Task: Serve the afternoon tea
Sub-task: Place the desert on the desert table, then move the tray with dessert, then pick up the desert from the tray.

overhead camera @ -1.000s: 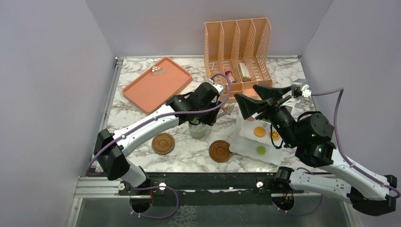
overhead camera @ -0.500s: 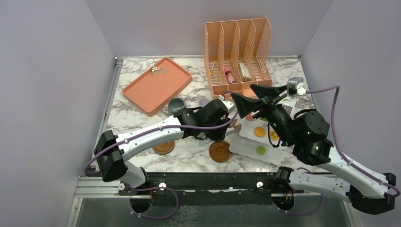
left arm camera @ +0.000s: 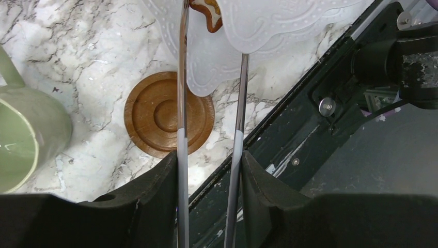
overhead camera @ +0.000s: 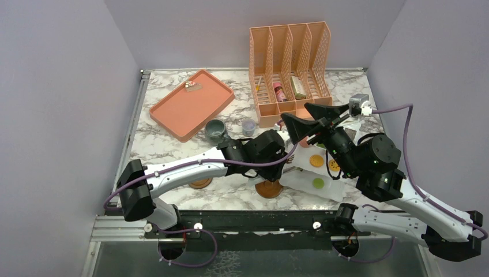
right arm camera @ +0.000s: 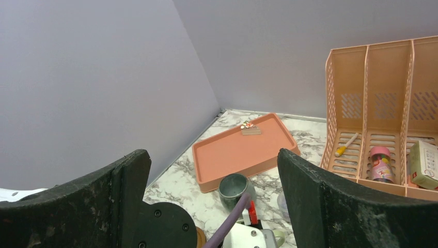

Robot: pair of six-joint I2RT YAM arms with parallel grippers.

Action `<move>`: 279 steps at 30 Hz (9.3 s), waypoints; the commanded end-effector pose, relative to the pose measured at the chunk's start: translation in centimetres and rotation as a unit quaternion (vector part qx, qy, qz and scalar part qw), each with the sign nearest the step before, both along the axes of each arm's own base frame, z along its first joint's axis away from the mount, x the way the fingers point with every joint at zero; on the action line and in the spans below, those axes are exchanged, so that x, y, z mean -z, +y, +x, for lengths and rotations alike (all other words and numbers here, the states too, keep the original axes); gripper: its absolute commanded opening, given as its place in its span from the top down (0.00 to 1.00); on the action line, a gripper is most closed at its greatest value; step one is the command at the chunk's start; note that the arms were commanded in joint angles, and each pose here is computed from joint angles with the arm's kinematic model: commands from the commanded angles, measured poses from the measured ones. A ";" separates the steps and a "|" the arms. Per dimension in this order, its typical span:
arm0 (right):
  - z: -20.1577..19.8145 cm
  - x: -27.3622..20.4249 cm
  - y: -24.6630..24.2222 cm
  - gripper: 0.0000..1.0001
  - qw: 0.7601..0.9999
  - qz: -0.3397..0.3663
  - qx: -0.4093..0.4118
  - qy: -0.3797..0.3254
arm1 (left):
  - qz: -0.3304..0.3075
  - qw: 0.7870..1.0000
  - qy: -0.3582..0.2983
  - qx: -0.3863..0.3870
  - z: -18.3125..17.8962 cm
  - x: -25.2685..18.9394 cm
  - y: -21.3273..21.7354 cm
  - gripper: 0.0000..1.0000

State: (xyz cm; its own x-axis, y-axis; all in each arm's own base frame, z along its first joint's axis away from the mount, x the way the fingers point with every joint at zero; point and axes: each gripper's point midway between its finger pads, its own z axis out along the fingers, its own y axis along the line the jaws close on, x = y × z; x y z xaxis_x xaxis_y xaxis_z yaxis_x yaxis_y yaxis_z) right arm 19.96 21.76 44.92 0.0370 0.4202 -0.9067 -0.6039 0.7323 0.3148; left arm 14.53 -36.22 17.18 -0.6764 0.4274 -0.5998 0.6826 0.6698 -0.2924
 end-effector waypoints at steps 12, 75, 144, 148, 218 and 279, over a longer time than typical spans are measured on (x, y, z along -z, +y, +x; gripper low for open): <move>-0.7 -1.5 -0.3 0.02 1.000 0.020 -0.010 -0.010 | -0.015 1.000 0.012 0.014 -1.6 1.4 -2.6 0.61; -0.6 -1.3 -0.7 0.02 1.000 0.020 -0.005 -0.014 | 0.049 0.997 -0.043 -0.041 1.1 3.7 -1.8 0.66; -1.3 -1.5 -0.7 0.02 0.999 0.021 -0.021 -0.022 | 0.118 0.930 -0.179 -0.300 24.0 -6.5 17.0 0.59; -1.3 -1.3 -0.7 0.02 0.999 0.021 -0.020 -0.023 | 0.124 0.923 -0.182 -0.316 25.4 -6.8 18.7 0.59; -0.8 -0.4 0.0 0.02 0.999 0.011 -0.018 -0.025 | 0.042 0.930 -0.107 -0.350 33.8 -1.9 27.5 0.56; -1.2 -0.7 -1.6 0.01 1.000 0.012 -0.005 -0.019 | 0.107 0.914 -0.133 -0.369 34.1 -2.5 29.2 0.68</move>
